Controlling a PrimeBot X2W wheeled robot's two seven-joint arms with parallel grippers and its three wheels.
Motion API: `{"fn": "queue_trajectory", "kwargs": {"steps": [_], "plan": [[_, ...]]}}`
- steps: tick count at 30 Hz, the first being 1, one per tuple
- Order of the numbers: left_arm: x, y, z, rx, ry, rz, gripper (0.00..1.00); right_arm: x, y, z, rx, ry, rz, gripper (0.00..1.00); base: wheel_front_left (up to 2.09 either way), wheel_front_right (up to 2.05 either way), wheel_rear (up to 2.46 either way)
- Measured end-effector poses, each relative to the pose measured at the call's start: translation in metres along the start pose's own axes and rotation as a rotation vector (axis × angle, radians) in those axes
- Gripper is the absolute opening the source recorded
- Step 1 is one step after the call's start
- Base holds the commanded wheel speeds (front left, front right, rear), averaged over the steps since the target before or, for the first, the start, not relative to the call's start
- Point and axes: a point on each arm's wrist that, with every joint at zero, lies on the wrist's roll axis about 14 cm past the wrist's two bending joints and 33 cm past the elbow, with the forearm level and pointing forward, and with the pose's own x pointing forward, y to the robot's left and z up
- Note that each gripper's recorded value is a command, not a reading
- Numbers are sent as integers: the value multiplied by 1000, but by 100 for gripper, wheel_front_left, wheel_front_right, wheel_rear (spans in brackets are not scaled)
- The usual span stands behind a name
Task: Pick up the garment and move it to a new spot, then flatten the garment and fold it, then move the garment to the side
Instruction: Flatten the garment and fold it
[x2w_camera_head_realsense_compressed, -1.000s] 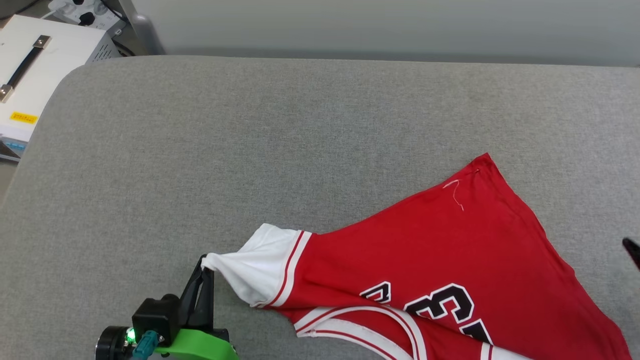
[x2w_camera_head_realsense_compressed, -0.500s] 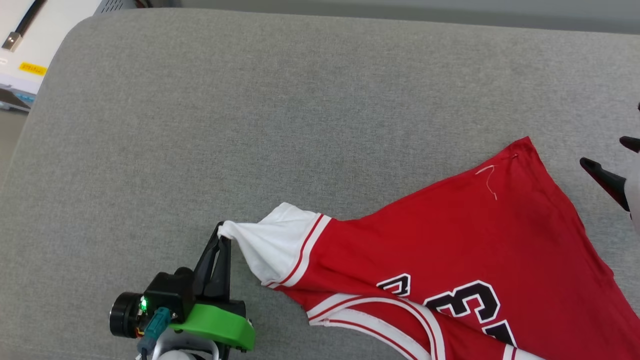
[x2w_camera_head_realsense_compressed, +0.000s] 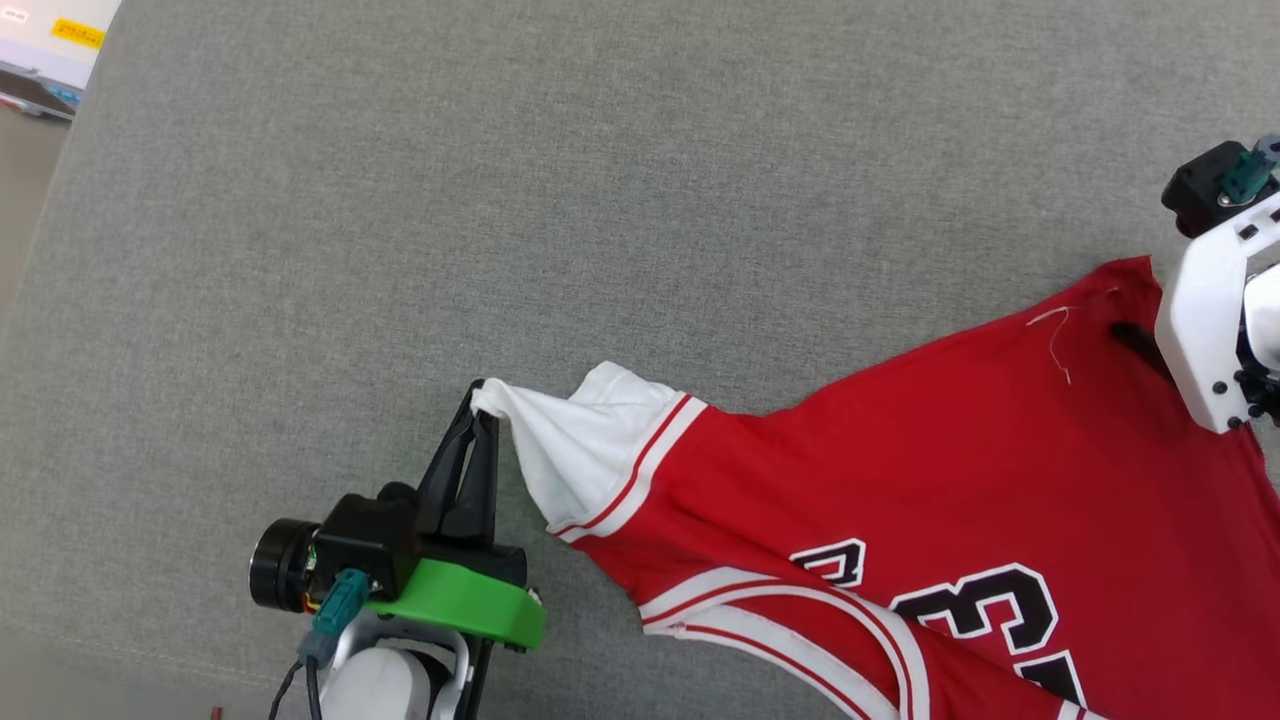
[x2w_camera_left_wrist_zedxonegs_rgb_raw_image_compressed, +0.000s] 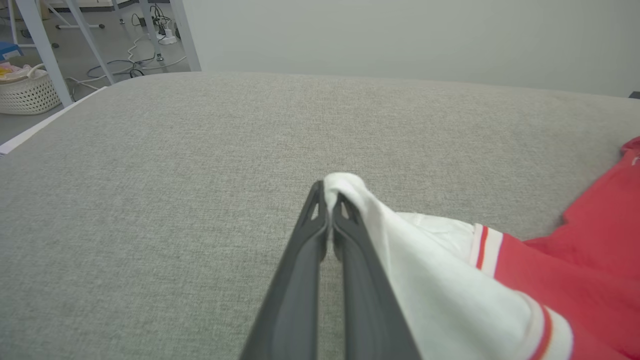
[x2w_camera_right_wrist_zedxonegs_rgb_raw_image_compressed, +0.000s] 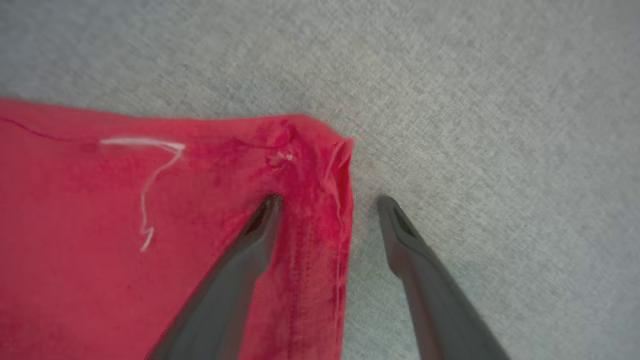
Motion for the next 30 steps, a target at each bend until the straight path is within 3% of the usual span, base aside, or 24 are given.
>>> {"fn": "queue_trajectory", "kwargs": {"steps": [6, 7, 8, 14, 18, 26, 30], "plan": [[2, 6, -7, 1, 21, 19, 0, 24, 6, -13, -38, 55, 35, 100, 0, 0, 0], [2, 7, -8, 1, 22, 23, 0, 25, 6, -13, -41, 55, 41, 42, 0, 0, 0], [2, 8, -8, 0, 23, 27, 0, 24, 7, -13, -45, 51, 44, 0, 0, 0, 0], [1, 8, -2, -2, 4, 24, 0, 16, 11, -6, -43, -36, 47, 0, 0, 0, 0], [-2, 3, 11, 25, -30, -12, 0, -5, 12, 13, -3, -178, 48, 0, 0, 0, 0], [-6, -3, 54, 124, -154, -92, 0, -73, -4, 52, 9, -470, -35, 0, 0, 0, 0], [0, -12, 102, 116, -291, -127, 0, -116, -18, 71, 34, -641, -101, 0, 0, 0, 0]]}}
